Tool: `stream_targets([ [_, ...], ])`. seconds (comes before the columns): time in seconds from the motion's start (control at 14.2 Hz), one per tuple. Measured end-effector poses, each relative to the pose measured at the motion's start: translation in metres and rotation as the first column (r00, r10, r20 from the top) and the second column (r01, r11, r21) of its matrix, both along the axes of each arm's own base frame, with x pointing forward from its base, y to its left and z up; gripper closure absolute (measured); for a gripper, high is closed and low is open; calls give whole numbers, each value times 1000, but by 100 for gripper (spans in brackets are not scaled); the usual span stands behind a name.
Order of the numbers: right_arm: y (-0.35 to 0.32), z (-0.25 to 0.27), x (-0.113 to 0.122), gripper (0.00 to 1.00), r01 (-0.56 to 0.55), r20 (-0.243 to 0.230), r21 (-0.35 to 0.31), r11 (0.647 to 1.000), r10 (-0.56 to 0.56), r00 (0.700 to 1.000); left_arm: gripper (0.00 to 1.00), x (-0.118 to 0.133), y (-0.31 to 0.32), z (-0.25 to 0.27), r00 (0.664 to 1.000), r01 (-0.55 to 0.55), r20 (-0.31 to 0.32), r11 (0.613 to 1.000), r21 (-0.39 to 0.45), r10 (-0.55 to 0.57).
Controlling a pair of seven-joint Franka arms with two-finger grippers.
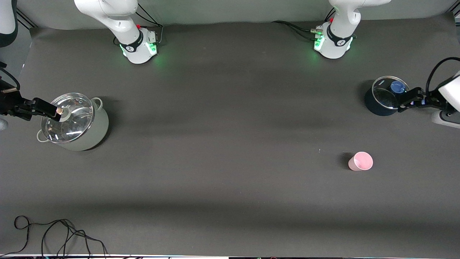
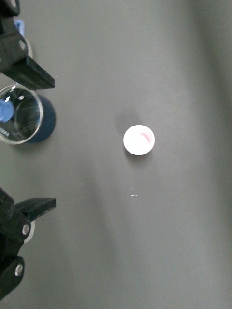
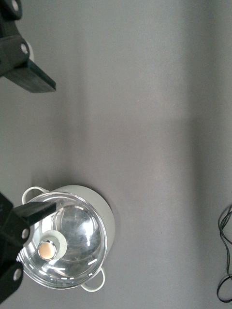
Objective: Transfer pink cup from left to right arm
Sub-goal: 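Reach the left gripper toward the pink cup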
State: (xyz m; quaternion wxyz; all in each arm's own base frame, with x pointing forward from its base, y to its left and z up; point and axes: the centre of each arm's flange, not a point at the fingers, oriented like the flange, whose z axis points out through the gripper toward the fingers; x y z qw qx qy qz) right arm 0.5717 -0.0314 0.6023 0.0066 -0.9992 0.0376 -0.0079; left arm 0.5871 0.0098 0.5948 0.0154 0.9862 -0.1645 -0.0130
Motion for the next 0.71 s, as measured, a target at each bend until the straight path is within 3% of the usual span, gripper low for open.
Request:
stream_targets([
  [0.14, 0, 0, 0, 0, 1, 0, 0, 1000, -1, 1000, 0, 11, 30, -10, 994, 105, 37, 992, -77, -102],
  [0.35, -1, 0, 0, 0, 1, -1, 0, 1000, -1, 1000, 0, 22, 92, -39, 967, 249, 105, 950, -190, -233],
  [0.49, -1, 0, 0, 0, 2, -1, 0, 1000, -2, 1000, 0, 31, 126, -68, 938, 340, 174, 902, -267, -302],
  [0.71, -1, 0, 0, 0, 2, -1, 0, 1000, -2, 1000, 0, 37, 181, -128, 881, 462, 301, 799, -384, -365],
])
